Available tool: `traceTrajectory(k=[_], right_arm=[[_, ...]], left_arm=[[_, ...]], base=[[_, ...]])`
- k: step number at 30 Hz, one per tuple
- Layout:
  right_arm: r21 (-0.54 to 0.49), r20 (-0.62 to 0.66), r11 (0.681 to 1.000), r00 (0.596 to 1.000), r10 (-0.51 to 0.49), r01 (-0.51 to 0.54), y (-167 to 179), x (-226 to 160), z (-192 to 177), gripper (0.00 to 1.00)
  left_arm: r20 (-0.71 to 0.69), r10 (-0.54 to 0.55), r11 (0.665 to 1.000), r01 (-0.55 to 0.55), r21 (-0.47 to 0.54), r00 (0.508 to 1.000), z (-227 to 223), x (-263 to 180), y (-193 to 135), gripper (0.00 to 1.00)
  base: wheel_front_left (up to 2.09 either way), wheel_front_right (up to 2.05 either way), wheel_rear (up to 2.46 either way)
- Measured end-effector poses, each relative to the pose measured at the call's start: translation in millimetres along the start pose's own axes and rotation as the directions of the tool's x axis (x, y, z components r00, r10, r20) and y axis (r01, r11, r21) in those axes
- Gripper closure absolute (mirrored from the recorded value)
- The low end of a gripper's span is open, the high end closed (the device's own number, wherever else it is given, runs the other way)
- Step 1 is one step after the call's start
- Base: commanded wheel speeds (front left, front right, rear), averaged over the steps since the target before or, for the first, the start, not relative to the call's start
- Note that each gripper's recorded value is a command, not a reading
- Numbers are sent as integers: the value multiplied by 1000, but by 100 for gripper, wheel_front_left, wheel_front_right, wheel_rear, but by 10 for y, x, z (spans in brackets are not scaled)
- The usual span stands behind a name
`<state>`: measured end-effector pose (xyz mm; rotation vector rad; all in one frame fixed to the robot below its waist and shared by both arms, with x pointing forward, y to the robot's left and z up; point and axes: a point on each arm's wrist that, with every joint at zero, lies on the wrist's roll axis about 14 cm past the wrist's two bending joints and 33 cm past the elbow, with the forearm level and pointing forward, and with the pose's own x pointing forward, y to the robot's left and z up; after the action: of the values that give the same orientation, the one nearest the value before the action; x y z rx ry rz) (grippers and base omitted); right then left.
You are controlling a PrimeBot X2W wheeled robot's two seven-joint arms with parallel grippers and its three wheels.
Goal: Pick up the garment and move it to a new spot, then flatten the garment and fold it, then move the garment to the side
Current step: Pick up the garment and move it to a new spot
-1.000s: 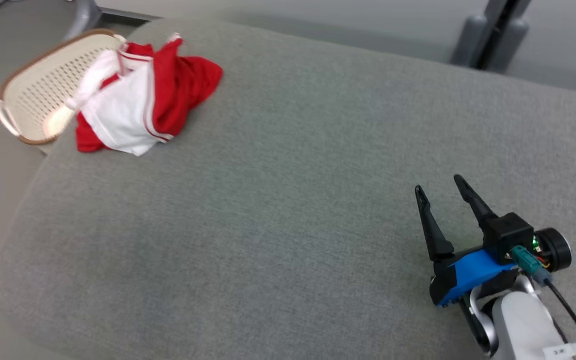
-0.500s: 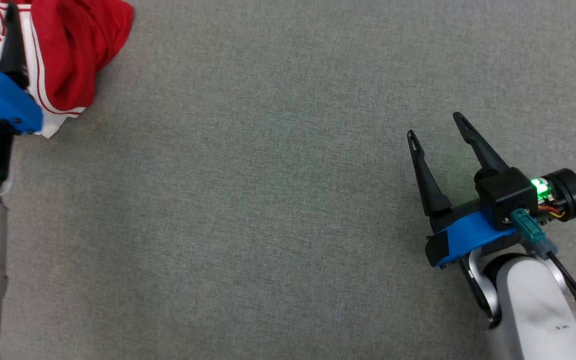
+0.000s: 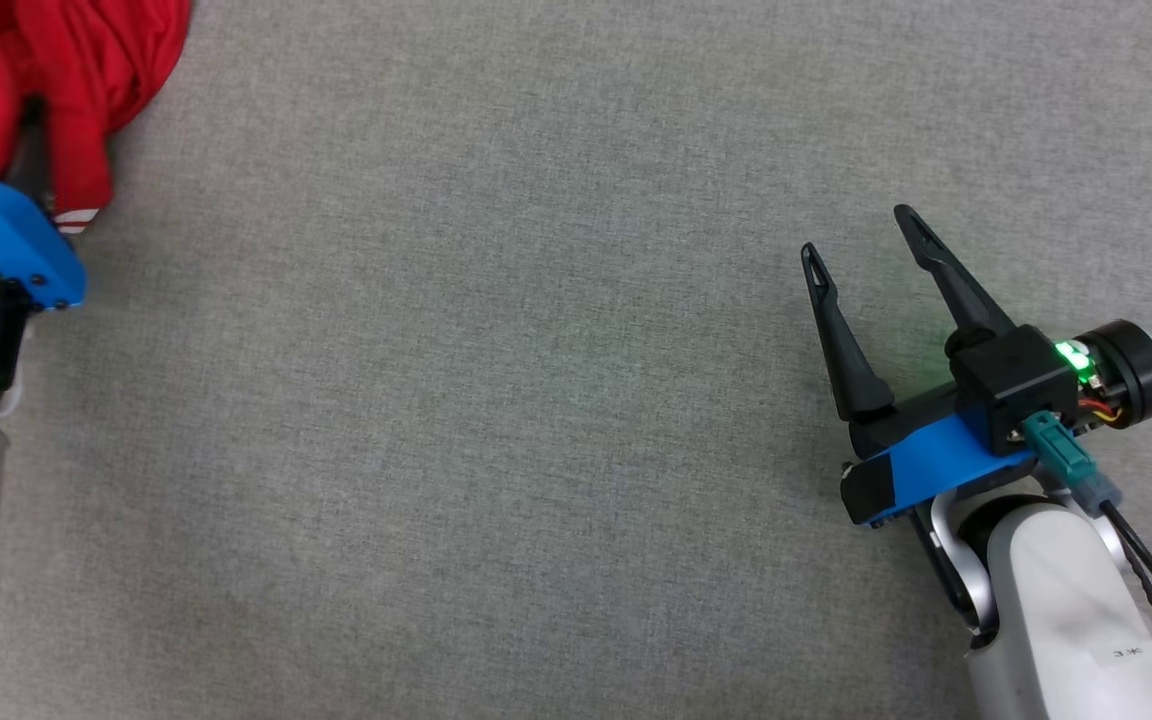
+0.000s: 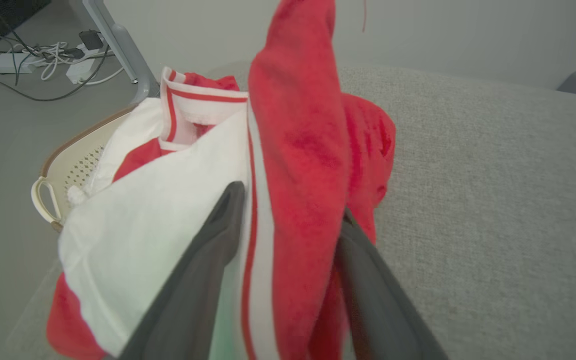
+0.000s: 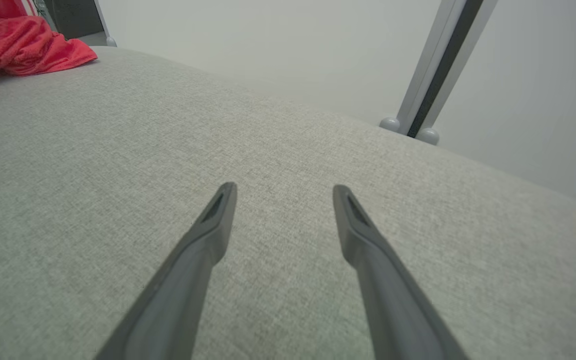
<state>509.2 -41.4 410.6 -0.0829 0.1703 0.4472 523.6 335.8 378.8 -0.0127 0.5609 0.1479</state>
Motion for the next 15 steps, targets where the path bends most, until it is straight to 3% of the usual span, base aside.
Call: traceTrajectory(k=[1, 9, 15], right_arm=[[-1, 0, 1000, 1000, -4, 4, -13, -10, 0, 0], [21, 50, 999, 998, -28, 27, -85, -110, 174, 0], [46, 105, 998, 993, -56, 51, -131, -308, 405, 0]], left_arm=[[7, 9, 1000, -9, 1, 1000, 14, -1, 33, 100], [163, 27, 1000, -25, -16, 986, 476, -118, 126, 100], [337, -16, 999, -3, 54, 941, 1165, -435, 94, 100]], base=[[0, 0, 0], [0, 0, 0], [0, 0, 0]])
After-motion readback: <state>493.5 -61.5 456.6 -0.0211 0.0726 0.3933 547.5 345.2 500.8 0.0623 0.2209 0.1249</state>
